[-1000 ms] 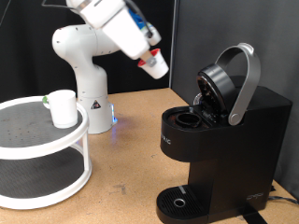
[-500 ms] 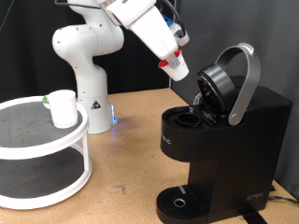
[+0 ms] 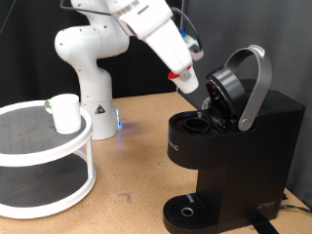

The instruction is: Make a cup of coffee with the keurig machine

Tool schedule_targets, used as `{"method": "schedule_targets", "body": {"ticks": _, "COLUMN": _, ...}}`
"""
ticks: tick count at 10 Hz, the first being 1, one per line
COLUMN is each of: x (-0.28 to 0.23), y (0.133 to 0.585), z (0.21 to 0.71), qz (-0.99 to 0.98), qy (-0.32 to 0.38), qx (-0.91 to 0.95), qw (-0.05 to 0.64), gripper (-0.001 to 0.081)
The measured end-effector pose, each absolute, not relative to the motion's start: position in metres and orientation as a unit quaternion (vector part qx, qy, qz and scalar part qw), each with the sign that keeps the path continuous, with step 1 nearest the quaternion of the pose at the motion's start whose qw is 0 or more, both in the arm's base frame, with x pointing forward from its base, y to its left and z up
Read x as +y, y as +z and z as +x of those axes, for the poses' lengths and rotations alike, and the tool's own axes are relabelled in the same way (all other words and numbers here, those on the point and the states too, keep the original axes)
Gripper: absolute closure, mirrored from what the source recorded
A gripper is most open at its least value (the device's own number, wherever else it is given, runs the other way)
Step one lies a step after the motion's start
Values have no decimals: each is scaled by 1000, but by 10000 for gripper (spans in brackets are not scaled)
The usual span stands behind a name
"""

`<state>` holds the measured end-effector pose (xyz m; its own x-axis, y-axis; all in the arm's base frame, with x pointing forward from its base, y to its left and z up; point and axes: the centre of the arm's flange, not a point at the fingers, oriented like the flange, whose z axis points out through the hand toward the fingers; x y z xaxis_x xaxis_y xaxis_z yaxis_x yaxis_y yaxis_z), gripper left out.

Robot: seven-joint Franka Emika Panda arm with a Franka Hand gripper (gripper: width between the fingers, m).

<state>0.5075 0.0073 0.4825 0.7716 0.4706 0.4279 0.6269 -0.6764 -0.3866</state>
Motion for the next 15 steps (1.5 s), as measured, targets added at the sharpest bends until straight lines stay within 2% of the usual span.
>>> {"method": "schedule_targets", "body": {"ticks": 10, "x": 50, "y": 420, "z": 504, "qz": -916, "qy": -113, "qx": -319, "qw": 214, "gripper": 378}}
{"method": "schedule_targets", "body": {"ticks": 15, "x": 58, "y": 406, "z": 507, "qz": -919, "qy": -111, "qx": -318, "qw": 204, "gripper": 378}}
